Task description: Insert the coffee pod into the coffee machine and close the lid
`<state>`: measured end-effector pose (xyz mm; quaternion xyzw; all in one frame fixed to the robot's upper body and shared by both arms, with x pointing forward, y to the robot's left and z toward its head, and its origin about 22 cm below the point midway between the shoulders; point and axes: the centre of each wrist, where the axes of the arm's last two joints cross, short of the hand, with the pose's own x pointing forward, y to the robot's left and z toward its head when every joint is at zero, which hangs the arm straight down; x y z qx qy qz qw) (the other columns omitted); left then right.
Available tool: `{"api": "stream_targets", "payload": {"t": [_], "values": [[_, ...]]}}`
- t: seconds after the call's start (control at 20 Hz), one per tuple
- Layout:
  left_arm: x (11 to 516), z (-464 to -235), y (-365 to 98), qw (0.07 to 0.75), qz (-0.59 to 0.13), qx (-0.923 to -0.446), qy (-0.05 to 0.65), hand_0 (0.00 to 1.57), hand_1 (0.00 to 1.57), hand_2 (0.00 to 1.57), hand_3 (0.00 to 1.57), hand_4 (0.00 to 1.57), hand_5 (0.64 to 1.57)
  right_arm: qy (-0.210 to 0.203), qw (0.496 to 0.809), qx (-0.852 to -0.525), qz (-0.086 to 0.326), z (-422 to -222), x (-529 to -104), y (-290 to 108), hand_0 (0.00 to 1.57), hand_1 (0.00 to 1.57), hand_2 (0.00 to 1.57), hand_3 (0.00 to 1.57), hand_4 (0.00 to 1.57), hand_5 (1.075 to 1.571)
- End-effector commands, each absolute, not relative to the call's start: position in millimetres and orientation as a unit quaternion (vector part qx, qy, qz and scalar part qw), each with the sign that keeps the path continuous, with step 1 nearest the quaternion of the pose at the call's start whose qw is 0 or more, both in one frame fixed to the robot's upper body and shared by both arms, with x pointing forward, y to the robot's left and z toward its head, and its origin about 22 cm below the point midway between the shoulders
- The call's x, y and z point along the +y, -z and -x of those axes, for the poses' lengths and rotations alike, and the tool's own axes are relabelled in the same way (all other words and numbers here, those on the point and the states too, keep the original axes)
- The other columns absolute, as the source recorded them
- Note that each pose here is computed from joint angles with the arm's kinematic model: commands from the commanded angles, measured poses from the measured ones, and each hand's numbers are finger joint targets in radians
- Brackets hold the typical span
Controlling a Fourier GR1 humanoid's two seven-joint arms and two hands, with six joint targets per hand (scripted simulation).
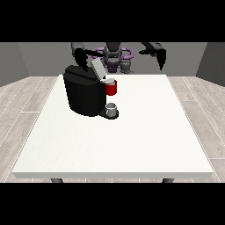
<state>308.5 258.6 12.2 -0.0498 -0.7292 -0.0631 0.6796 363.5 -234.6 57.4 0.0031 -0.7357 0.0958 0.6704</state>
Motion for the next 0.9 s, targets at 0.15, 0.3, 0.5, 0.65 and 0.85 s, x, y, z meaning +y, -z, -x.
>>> {"api": "stream_targets", "payload": {"t": [0.15,0.3,0.5,0.65,0.85], "values": [[249,-305,-32,0.66,0.053,-0.746,0.063,0.0,0.0,0.0,0.0,0.0,1.571,-0.096,0.662,-0.743,0.013,-386,-242,-73,0.0,0.0,0.0,0.0,0.0,1.571],[251,-297,-28,0.674,0.056,-0.734,0.06,0.0,0.0,0.0,0.0,0.0,1.571,-0.11,0.662,-0.741,0.002,-378,-211,-51,0.0,0.0,0.0,0.0,0.0,1.571],[269,-304,-29,0.656,0.035,-0.751,0.063,0.0,0.0,0.0,0.0,0.0,1.571,-0.125,0.651,-0.748,-0.003,-393,-205,-79,0.0,0.0,0.0,0.0,0.0,1.571],[271,-313,-42,0.651,0.023,-0.756,0.068,0.0,0.0,0.0,0.0,0.0,1.571,-0.132,0.645,-0.753,-0.003,-393,-195,-74,0.0,0.0,0.0,0.0,0.0,1.571],[272,-306,-25,0.664,0.025,-0.745,0.053,0.0,0.0,0.0,0.0,0.0,1.571,-0.142,0.643,-0.752,-0.006,-400,-199,-93,0.0,0.0,0.0,0.0,0.0,1.571]]}}
